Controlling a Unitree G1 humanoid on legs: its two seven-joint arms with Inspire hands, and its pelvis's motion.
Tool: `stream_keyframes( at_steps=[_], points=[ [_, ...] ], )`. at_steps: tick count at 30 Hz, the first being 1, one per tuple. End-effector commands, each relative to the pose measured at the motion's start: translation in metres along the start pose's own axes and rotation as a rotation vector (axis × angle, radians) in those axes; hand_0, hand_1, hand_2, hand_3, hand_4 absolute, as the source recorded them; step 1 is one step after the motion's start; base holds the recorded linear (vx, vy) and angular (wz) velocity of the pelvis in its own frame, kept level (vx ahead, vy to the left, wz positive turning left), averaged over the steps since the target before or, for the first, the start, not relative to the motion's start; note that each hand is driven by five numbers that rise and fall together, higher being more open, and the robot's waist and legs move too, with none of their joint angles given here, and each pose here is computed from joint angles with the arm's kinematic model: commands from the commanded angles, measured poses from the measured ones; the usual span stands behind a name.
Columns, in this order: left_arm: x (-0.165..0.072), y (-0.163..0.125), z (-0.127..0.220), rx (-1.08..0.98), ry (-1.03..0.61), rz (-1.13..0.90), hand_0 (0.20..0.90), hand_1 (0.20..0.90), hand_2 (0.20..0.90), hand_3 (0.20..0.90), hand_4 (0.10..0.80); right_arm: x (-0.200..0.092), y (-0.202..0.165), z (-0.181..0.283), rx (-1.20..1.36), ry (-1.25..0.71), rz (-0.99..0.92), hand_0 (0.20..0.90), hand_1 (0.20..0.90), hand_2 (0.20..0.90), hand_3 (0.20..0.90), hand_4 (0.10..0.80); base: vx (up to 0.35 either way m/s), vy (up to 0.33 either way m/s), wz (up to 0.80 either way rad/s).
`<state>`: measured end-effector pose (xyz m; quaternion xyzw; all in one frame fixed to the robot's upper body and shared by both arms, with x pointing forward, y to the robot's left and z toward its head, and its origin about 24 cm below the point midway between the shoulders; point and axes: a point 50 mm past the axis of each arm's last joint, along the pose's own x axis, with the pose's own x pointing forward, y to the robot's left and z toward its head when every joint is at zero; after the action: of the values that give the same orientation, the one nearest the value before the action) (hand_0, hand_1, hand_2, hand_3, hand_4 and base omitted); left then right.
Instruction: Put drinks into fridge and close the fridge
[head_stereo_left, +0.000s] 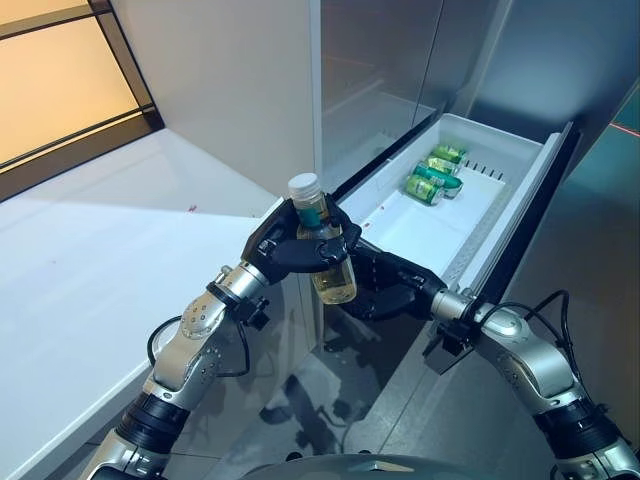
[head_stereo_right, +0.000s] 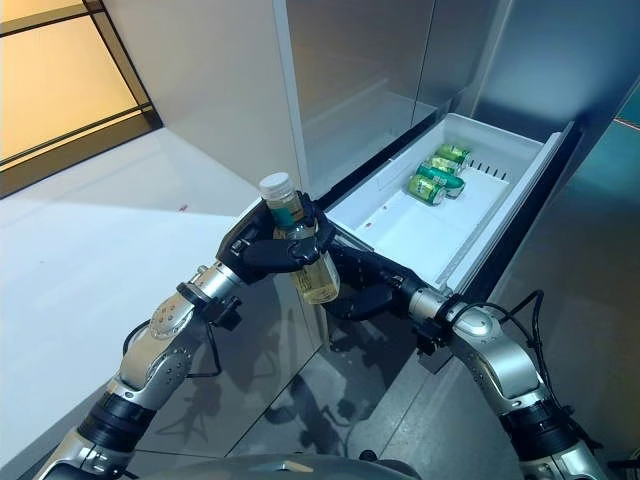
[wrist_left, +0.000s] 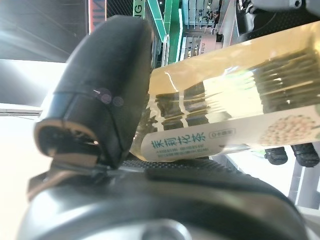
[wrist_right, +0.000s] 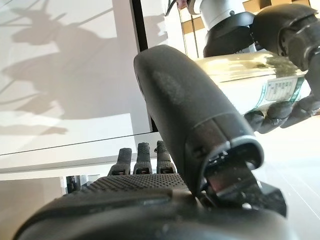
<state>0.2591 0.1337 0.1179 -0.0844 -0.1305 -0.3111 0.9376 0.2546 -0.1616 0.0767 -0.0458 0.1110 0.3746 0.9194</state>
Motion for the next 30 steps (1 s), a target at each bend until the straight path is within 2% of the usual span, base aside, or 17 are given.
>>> stream_keyframes(
  at_steps=[1, 17, 30],
  points=[
    [0.032, -0.009, 0.066, 0.187, -0.334, -0.099, 0.300, 0.300, 0.300, 0.200, 0.100, 0.007, 0.029, 0.102, -0.189, -0.436, 0.233, 0.900, 0.900, 0.900, 0.900, 0.800, -0.032, -0.011, 0.00],
    [0.037, -0.001, 0.082, 0.231, -0.409, -0.053, 0.300, 0.300, 0.300, 0.200, 0.100, 0.010, 0.024, 0.114, -0.314, -0.391, 0.238, 0.900, 0.900, 0.900, 0.900, 0.800, -0.004, -0.001, 0.00],
    [0.038, -0.006, 0.102, 0.205, -0.519, -0.078, 0.300, 0.300, 0.300, 0.200, 0.100, 0.009, 0.007, 0.120, -0.423, -0.368, 0.077, 0.900, 0.900, 0.900, 0.900, 0.800, -0.006, 0.003, -0.01]
  ],
)
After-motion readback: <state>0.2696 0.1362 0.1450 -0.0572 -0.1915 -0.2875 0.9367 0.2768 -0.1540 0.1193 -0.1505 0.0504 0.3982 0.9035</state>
